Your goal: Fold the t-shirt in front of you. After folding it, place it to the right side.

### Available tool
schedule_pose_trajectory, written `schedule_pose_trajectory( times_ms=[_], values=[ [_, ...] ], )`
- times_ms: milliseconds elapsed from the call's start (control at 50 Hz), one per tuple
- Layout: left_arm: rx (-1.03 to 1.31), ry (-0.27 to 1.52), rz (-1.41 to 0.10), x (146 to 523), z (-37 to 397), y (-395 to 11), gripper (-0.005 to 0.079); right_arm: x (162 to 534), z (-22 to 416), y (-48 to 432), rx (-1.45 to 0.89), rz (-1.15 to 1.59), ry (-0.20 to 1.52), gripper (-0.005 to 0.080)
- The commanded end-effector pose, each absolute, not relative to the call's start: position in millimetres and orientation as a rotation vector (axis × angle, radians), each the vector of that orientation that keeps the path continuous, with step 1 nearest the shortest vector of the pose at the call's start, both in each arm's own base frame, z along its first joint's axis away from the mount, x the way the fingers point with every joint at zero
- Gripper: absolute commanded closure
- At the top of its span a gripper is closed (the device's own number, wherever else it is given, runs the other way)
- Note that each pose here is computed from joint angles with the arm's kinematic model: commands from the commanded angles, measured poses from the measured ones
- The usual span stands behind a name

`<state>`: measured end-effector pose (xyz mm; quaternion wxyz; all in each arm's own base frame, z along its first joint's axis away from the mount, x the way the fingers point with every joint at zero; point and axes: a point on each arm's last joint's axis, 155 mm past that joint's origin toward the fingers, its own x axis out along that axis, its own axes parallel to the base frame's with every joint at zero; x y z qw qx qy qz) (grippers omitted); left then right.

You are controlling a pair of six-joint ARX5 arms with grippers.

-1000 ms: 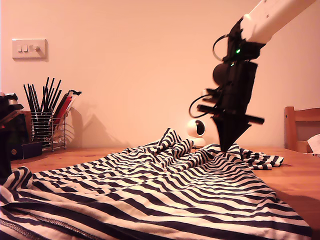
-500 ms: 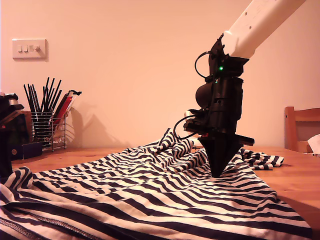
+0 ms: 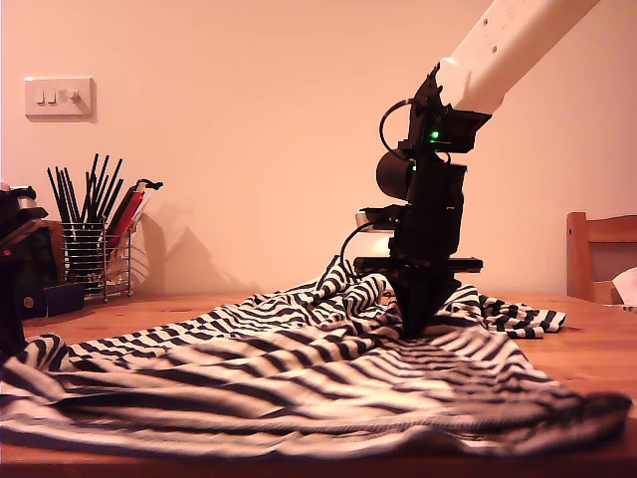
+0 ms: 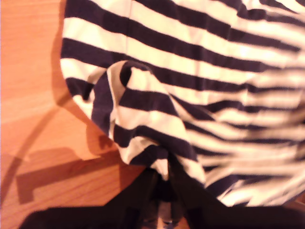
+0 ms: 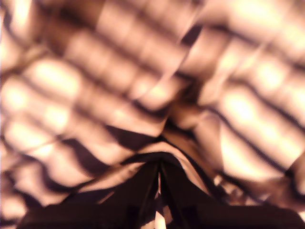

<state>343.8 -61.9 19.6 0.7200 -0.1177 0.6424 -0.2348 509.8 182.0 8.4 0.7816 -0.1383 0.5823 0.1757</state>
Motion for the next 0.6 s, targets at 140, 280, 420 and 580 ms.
schedule_pose_trajectory(
  times_ms=[140,280,420,580],
  values=[
    [-0.265,1.432,-0.525,345,13,-63,0.0762,481,-25,181,-0.253,0.399,1.394,0.0752],
    [-0.264,1.43,-0.525,345,13,-63,0.0762,474,-9,189,-0.226,0.437,1.395,0.0727],
    [-0.255,1.418,-0.525,348,12,-62,0.0762,475,22,194,-0.207,0.451,1.35,0.0709],
    [-0.255,1.419,-0.524,348,12,-62,0.0762,454,54,191,-0.193,0.471,1.381,0.0657]
  ],
)
